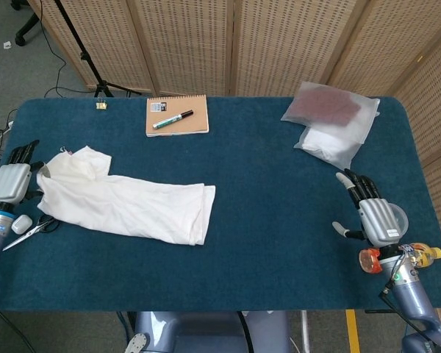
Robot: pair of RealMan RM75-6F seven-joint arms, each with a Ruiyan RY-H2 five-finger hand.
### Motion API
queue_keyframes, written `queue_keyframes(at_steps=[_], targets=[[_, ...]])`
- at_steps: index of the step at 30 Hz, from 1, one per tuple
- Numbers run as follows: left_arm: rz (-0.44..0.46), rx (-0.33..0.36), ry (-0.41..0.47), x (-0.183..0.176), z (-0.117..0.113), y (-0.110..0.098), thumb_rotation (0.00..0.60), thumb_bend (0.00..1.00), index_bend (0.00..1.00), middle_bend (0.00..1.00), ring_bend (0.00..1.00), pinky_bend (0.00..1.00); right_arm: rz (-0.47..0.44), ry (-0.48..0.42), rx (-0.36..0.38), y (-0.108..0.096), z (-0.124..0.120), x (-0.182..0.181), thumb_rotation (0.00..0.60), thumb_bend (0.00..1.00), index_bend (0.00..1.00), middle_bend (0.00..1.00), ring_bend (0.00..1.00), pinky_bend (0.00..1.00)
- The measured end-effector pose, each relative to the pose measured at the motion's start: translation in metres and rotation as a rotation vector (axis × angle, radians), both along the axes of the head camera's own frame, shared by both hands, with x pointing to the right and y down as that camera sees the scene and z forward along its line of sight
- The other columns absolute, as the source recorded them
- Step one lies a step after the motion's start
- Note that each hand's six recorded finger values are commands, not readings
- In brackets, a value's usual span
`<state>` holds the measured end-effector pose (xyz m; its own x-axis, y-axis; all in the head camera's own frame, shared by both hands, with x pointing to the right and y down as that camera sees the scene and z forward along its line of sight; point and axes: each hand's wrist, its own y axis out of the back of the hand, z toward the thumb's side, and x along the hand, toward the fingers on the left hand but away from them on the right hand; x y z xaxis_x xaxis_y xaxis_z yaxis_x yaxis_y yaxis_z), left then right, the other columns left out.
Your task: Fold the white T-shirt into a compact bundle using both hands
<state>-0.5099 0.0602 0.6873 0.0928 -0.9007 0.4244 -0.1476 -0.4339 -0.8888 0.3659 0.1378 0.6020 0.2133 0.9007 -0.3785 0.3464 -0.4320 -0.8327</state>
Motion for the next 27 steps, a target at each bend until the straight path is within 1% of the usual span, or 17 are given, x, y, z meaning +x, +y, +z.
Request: queue_keyframes(at_steps=[2, 3, 6, 11, 12, 14, 21, 23, 27], targets=[[0.031, 0.036, 0.043, 0.013, -0.005, -0.002, 0.6, 0.54, 0.73, 0.0, 0.0, 0.0, 0.0, -0.003, -0.001, 0.0, 0.0, 0.0, 0.6, 0.26, 0.04, 0.0, 0.0, 0.01], [0.058, 0.063, 0.082, 0.026, -0.009, -0.003, 0.6, 0.54, 0.73, 0.0, 0.0, 0.0, -0.001, -0.005, -0.002, 0.0, 0.0, -0.001, 0.6, 0.26, 0.04, 0.0, 0.0, 0.01], [0.099, 0.093, 0.139, 0.05, -0.013, -0.005, 0.6, 0.54, 0.73, 0.0, 0.0, 0.0, -0.002, -0.013, -0.001, 0.0, -0.002, -0.001, 0.6, 0.26, 0.04, 0.0, 0.0, 0.01], [0.156, 0.107, 0.204, 0.094, -0.012, -0.007, 0.6, 0.54, 0.73, 0.0, 0.0, 0.0, 0.001, -0.028, 0.005, 0.0, -0.006, -0.001, 0.6, 0.26, 0.04, 0.0, 0.0, 0.01], [0.175, 0.11, 0.214, 0.109, -0.011, -0.008, 0.6, 0.54, 0.73, 0.0, 0.0, 0.0, 0.002, -0.033, 0.006, 0.0, -0.007, -0.001, 0.6, 0.26, 0.05, 0.0, 0.0, 0.01], [0.199, 0.111, 0.221, 0.127, -0.009, -0.01, 0.6, 0.53, 0.73, 0.0, 0.0, 0.0, 0.005, -0.043, 0.008, -0.001, -0.009, -0.001, 0.6, 0.26, 0.05, 0.0, 0.0, 0.01], [0.286, 0.111, 0.216, 0.213, 0.004, -0.015, 0.6, 0.53, 0.73, 0.0, 0.0, 0.0, 0.018, -0.078, 0.011, -0.003, -0.017, 0.003, 0.6, 0.26, 0.05, 0.0, 0.0, 0.01], [0.304, 0.104, 0.214, 0.234, 0.009, -0.013, 0.6, 0.53, 0.73, 0.0, 0.0, 0.0, 0.02, -0.083, 0.012, -0.004, -0.018, 0.004, 0.6, 0.26, 0.05, 0.0, 0.0, 0.01], [0.345, 0.075, 0.226, 0.282, 0.022, -0.002, 0.6, 0.53, 0.73, 0.0, 0.0, 0.0, 0.026, -0.093, 0.014, -0.004, -0.02, 0.006, 0.6, 0.26, 0.05, 0.0, 0.0, 0.01]])
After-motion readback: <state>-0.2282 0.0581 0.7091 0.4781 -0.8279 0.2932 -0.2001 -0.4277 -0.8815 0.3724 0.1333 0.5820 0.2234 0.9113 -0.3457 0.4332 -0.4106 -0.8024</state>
